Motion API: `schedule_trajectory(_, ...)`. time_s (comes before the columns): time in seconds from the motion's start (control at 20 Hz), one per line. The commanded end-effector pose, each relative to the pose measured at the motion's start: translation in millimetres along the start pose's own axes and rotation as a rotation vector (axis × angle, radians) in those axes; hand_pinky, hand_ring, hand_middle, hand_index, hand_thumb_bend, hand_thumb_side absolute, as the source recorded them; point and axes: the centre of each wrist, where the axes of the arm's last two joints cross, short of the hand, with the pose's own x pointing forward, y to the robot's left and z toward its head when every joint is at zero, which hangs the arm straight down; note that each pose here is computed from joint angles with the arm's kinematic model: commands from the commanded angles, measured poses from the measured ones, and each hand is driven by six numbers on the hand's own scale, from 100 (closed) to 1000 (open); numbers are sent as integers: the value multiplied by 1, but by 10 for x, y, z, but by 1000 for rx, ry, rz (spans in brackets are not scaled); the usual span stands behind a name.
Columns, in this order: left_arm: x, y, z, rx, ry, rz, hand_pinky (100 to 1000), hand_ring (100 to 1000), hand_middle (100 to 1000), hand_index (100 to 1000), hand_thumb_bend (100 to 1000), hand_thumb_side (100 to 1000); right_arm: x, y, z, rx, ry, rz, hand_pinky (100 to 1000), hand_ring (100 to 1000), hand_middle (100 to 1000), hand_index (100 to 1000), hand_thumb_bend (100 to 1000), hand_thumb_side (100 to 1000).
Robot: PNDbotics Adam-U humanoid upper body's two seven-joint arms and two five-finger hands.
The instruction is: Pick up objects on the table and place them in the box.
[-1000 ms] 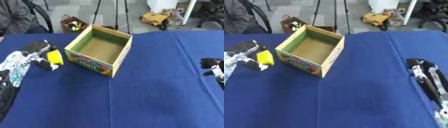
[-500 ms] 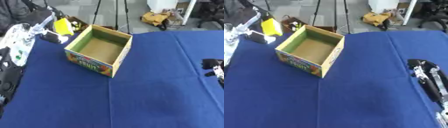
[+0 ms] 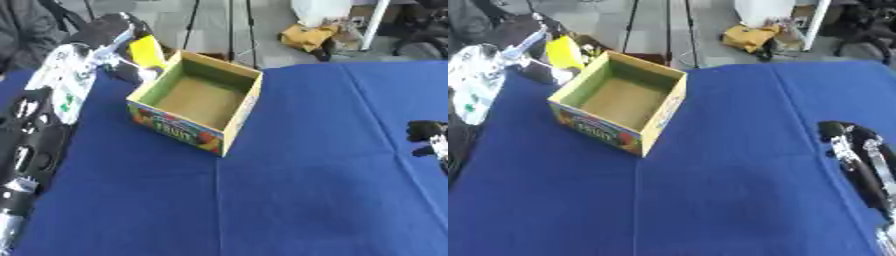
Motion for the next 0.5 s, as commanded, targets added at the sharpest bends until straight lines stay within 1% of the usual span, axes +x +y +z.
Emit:
schedule_trajectory(0.05,23,25,-98,-20,11,-29,404,346,343,522,315,307,32,-53,-35,0,-19,11,607,724,680,784,100,1000)
schedule_trajectory(0.25,-40,-111,-155,-29,13,-40,404,346,343,522,315,307,31,-52,-34,0,-18,11,607,724,680,784,100,1000)
schedule_trajectory(0.3,-46,-153,-161,-33,10,-42,436,369,369,550,325,328,32,-51,-35,0,-19,10,607,723,679,784,100,1000)
schedule_trajectory(0.4,-17,-303,-184,-86,2,-51,438,370,371,552,328,328,35,-43,-37,0,-20,5,607,723,679,784,100,1000)
schedule_trajectory(0.5,-22,-367,-202,-108,0,-55,438,370,371,552,328,328,34,-40,-37,0,-20,4,607,723,679,784,100,1000)
